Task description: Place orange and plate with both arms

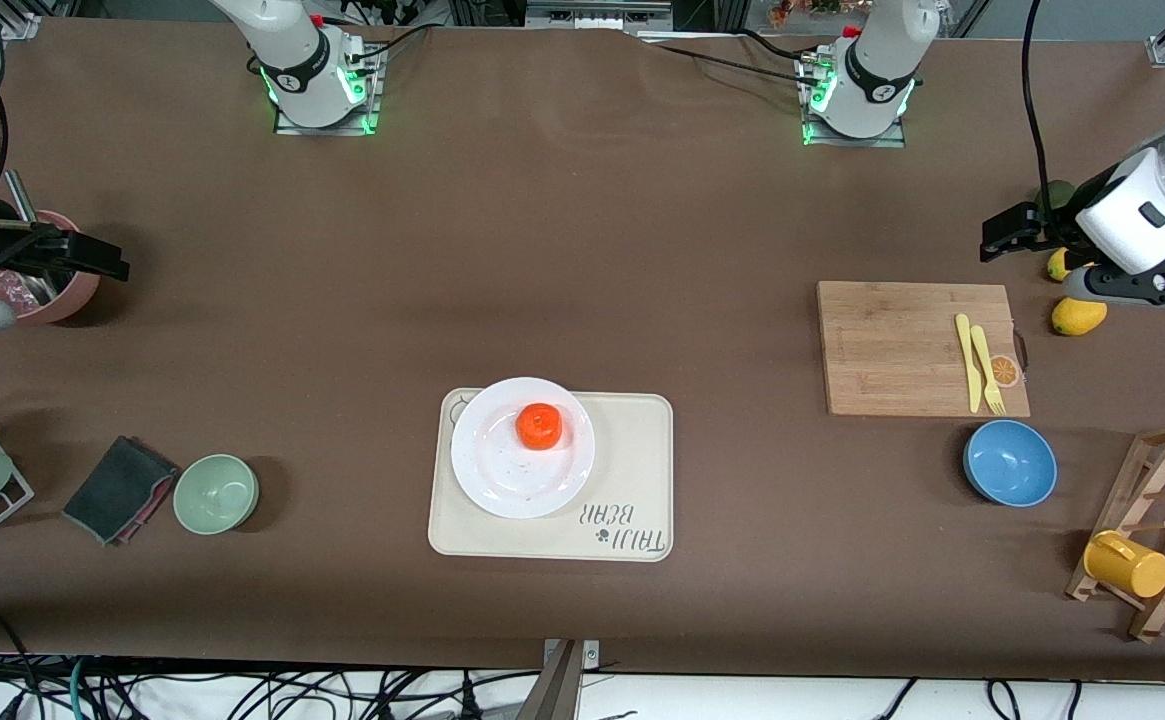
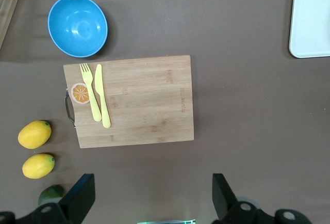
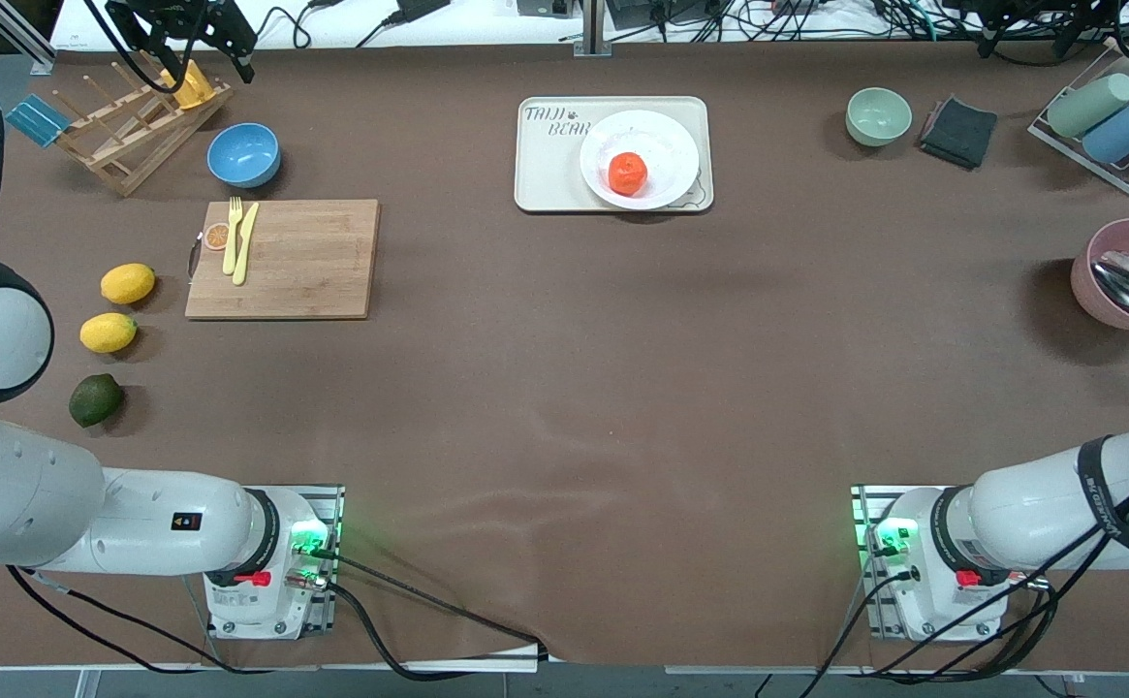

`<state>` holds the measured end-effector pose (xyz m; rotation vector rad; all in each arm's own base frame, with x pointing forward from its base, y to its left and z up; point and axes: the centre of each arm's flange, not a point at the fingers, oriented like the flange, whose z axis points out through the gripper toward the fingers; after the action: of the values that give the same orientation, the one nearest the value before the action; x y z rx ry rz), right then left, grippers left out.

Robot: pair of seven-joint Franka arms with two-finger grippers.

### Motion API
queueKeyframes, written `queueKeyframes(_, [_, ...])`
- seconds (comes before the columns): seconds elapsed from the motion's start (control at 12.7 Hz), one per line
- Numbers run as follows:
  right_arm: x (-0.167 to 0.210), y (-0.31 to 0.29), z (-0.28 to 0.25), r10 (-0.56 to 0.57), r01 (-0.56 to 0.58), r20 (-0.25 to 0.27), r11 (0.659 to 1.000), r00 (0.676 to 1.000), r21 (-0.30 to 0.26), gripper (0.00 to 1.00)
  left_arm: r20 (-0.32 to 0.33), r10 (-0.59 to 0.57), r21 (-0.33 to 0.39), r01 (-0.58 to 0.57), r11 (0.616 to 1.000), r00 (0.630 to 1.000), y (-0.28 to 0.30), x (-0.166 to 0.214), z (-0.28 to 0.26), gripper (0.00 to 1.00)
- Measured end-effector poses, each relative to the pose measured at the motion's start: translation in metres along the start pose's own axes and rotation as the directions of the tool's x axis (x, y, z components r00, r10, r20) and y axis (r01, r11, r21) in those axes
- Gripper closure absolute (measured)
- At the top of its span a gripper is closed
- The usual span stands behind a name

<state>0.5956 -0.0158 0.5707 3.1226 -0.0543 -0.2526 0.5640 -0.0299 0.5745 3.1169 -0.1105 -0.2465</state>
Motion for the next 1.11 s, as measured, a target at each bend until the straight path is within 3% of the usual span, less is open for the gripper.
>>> queueKeyframes(0.32, [-0.002, 0.010, -0.017, 0.018, -0.018, -0.028, 1.000, 0.999, 0.001, 0.00, 0.000, 0.000, 0.000, 0.000, 1.000, 1.000, 0.000, 0.000, 0.000, 0.00])
queueKeyframes(1.11, [-0.003, 0.001, -0.020, 0.001, -0.001, -0.027, 1.000, 1.000, 0.007, 0.00, 0.003, 0.000, 0.000, 0.000, 1.000, 1.000, 0.000, 0.001, 0.001, 0.00])
